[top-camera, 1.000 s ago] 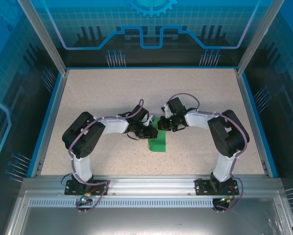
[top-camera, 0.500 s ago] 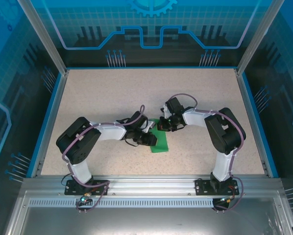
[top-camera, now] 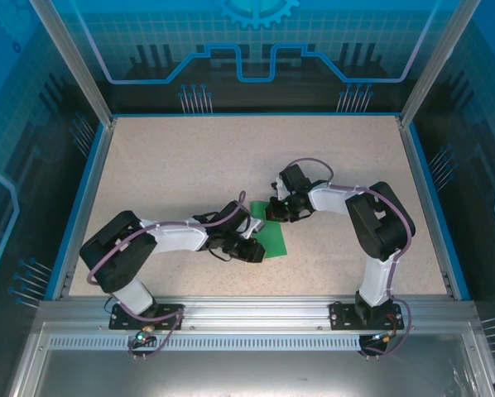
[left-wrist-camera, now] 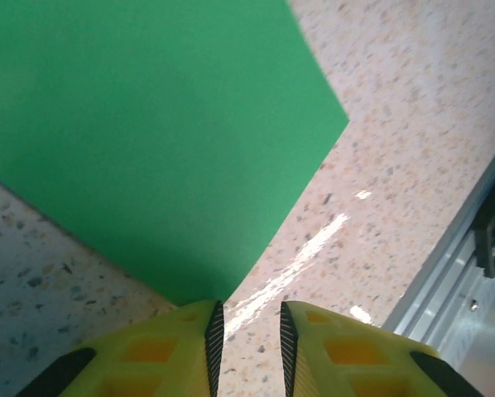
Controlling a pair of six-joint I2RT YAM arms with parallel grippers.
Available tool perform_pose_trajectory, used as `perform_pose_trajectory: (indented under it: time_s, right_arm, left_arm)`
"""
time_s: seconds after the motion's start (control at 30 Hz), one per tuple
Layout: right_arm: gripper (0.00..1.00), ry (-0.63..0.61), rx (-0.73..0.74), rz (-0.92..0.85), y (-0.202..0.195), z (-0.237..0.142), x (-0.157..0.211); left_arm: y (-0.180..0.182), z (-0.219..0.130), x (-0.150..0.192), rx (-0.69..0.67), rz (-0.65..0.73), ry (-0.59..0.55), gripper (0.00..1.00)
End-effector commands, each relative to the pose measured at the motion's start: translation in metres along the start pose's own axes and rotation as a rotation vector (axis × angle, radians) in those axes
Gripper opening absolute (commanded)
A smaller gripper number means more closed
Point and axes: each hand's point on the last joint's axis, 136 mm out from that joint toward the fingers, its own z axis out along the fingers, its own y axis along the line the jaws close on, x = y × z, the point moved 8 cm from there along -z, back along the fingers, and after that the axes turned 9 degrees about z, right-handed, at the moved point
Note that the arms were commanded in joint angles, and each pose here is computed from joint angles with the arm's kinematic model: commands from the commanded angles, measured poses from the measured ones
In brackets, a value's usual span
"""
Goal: Fold a paper plane with a square sheet of paper (fold left side to right side)
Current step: First fold the square sheet of paper in half at the center of the table.
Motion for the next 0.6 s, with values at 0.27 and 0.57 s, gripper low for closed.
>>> perform_pose_trajectory:
  time_s: [0.27, 0.57]
  right_arm:
    - [0.03, 0.047, 0.121, 0.045, -0.021, 0.01, 0.012]
    - [0.03, 0.046, 0.123, 0.044, -0.021, 0.008, 0.013]
  left_arm:
    - [-0.003, -0.028, -0.035, 0.015, -0.02, -0.145, 0.31]
    - [0.009, 0.009, -0.028, 0.01, -0.029, -0.033, 0.3]
